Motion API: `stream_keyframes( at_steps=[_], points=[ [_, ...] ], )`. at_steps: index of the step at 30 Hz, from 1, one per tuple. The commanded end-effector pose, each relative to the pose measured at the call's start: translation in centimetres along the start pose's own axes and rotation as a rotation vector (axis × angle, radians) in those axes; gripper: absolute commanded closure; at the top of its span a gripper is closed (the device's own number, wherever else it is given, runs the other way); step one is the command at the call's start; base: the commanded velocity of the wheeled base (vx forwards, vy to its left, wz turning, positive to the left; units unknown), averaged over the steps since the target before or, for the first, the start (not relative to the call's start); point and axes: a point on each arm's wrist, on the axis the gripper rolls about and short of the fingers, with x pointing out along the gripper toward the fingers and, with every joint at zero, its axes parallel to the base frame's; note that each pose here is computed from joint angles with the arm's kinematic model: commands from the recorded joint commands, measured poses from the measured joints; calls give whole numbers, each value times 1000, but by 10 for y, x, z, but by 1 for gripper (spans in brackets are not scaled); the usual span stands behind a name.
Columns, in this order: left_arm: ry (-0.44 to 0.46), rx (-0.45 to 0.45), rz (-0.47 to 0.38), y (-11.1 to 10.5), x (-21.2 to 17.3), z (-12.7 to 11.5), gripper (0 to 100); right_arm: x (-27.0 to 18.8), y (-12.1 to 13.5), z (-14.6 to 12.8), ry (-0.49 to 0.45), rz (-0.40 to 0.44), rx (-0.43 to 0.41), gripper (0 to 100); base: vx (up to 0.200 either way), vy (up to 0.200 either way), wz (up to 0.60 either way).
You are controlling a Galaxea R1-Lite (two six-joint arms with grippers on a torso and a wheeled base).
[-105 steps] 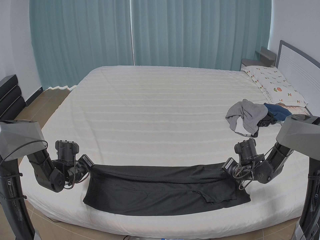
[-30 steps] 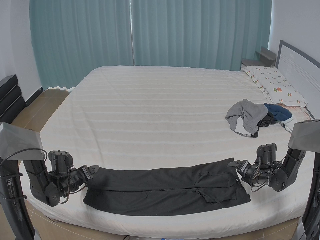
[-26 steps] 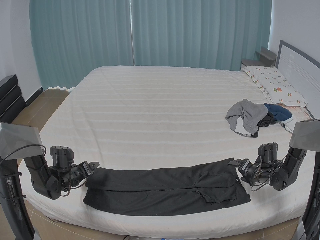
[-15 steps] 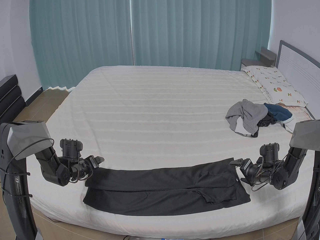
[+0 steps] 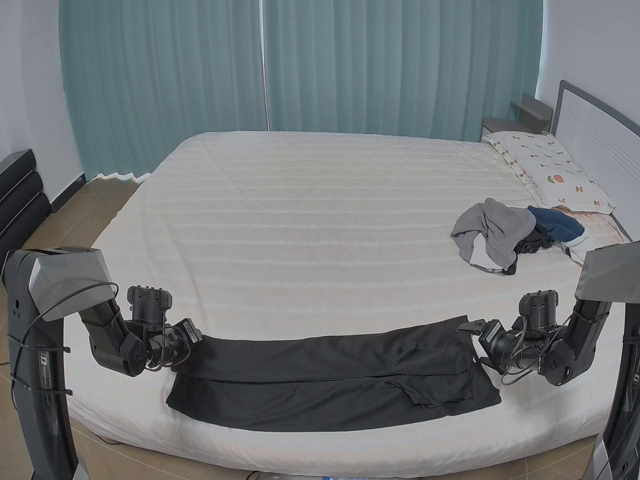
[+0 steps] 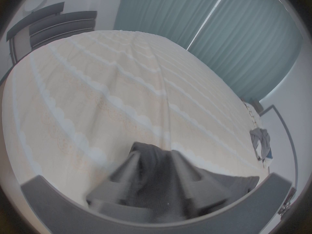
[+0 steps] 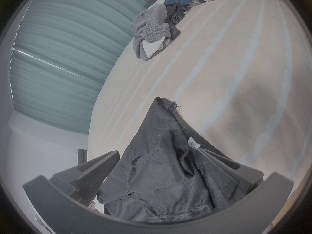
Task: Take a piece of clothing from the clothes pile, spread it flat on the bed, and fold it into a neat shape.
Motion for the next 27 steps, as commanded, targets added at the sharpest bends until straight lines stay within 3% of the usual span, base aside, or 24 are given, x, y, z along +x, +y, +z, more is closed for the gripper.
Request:
stream_keyframes(
  at_steps=[1, 4, 14, 15, 22, 24, 27],
  points=[
    [-32, -83, -10, -1, 2, 7, 100, 2, -3, -2, 8, -9, 0, 0, 0, 0, 0],
    [-47, -121, -9, 0, 2, 8, 100, 2, -3, -2, 8, -9, 0, 0, 0, 0, 0],
    [-43, -129, 2, 4, 1, 8, 100, 2, -3, -2, 8, -9, -1, 0, 0, 0, 0],
    [-44, -130, 1, 4, 0, 8, 0, 2, -3, -2, 8, -9, 0, 0, 0, 0, 0],
    [-75, -195, -15, 3, -14, 19, 0, 1, -2, -2, 7, -5, 1, 0, 0, 0, 0],
    [-87, -220, -60, 3, -35, 30, 0, 1, -3, -2, 8, -7, 2, 0, 0, 0, 0],
    [-48, -216, -109, 4, -51, 28, 0, 1, -3, -2, 8, -7, 2, 0, 0, 0, 0]
  ],
)
